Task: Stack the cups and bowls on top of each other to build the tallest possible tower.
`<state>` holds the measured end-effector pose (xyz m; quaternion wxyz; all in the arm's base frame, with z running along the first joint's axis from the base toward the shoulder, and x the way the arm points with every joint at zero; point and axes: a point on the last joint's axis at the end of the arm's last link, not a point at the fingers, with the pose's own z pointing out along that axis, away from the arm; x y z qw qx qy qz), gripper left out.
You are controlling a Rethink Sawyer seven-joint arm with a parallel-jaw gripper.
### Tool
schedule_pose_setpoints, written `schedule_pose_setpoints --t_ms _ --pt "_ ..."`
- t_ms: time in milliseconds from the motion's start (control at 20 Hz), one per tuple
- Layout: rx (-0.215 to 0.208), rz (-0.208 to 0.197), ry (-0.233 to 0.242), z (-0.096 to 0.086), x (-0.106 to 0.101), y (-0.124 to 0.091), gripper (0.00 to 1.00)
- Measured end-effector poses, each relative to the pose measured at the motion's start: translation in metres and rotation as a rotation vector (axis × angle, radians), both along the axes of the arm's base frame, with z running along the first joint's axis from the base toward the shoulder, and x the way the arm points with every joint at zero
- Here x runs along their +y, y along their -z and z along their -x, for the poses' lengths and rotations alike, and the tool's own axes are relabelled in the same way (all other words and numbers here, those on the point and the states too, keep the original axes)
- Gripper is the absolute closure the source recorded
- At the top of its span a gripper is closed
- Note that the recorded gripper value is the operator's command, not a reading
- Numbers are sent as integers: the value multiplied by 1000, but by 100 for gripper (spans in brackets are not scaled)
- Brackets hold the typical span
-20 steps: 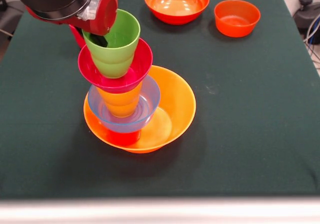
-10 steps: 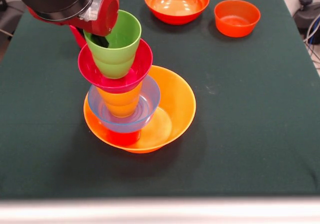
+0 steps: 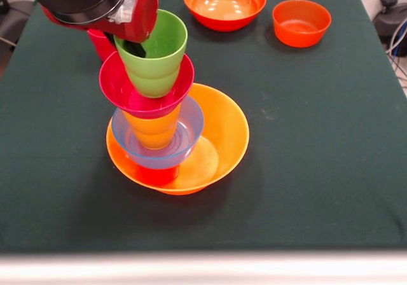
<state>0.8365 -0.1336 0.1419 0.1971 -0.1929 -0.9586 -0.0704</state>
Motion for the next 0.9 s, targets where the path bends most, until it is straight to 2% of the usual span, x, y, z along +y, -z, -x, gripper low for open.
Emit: schedule_pose_setpoints --t_ms 50,900 --pt "0 0 -6 1 2 1 0" --pt "1 0 -11 1 5 2 0"
